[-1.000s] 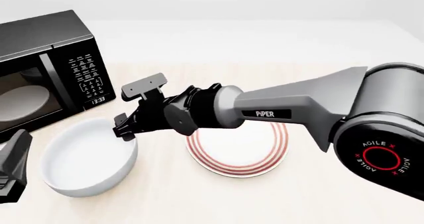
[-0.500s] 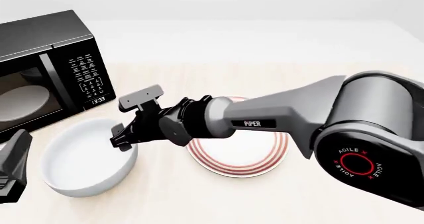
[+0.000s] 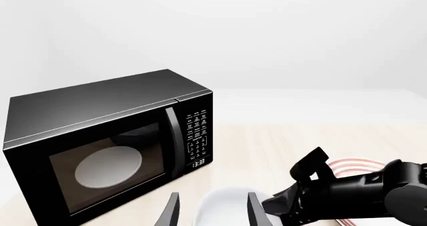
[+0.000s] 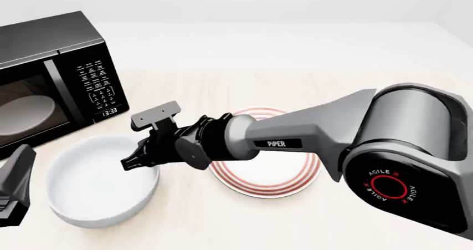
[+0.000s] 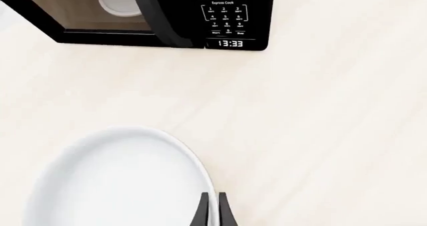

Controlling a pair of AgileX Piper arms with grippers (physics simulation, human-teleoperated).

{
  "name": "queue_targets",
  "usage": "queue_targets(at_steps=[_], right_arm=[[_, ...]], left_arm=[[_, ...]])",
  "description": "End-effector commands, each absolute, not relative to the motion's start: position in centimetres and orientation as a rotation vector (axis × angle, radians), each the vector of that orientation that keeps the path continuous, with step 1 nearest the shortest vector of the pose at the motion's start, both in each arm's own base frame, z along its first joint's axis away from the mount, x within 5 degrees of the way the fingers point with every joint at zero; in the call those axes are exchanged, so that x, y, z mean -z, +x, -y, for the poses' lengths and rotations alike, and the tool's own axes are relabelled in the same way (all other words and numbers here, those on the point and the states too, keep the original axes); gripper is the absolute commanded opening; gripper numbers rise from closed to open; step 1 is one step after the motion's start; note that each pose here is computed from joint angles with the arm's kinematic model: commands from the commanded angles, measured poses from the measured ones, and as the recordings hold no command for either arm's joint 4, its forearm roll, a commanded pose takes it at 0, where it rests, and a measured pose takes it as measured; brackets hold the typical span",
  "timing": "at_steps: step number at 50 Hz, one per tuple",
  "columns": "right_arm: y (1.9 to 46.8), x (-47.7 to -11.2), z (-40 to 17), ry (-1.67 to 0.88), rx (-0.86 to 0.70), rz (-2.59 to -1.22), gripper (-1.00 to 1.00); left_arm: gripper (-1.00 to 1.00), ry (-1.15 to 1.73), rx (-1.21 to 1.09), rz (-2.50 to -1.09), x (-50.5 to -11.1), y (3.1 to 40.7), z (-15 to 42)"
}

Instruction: Put the white bowl to the right of the plate.

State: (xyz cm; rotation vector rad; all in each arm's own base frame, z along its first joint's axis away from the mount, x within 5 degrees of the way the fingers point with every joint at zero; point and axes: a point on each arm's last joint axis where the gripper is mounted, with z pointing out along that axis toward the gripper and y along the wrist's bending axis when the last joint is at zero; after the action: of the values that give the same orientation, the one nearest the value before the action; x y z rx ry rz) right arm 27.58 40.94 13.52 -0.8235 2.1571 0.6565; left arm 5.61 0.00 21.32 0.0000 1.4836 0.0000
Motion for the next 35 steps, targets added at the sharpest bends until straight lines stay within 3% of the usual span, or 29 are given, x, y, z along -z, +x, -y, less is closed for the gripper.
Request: queue_targets(at_steps=[1,8,18,35], right_arm=[[27.2,-13.7,-41.1,-0.838,-0.659,-2.152,-1.0],[27.1,-15.1,-40.5,-0.842,-0.658,-2.129,-1.0],[27.3,-21.2,-37.5,-0.84,-0.635,-2.036,-1.0],[27.6,-24.1,-32.4,-0.766,-0.6,-1.992,-1.0]], left_arm=[[1.0,0.0,0.0,-1.484,-21.3,5.6,0.0],[1.0,0.0,0.0,-1.484,-21.3,5.6,0.0],[1.0,0.0,0.0,-1.484,-21.3,5.6,0.0],[1.0,0.0,0.0,-1.484,-21.3,5.6,0.0]])
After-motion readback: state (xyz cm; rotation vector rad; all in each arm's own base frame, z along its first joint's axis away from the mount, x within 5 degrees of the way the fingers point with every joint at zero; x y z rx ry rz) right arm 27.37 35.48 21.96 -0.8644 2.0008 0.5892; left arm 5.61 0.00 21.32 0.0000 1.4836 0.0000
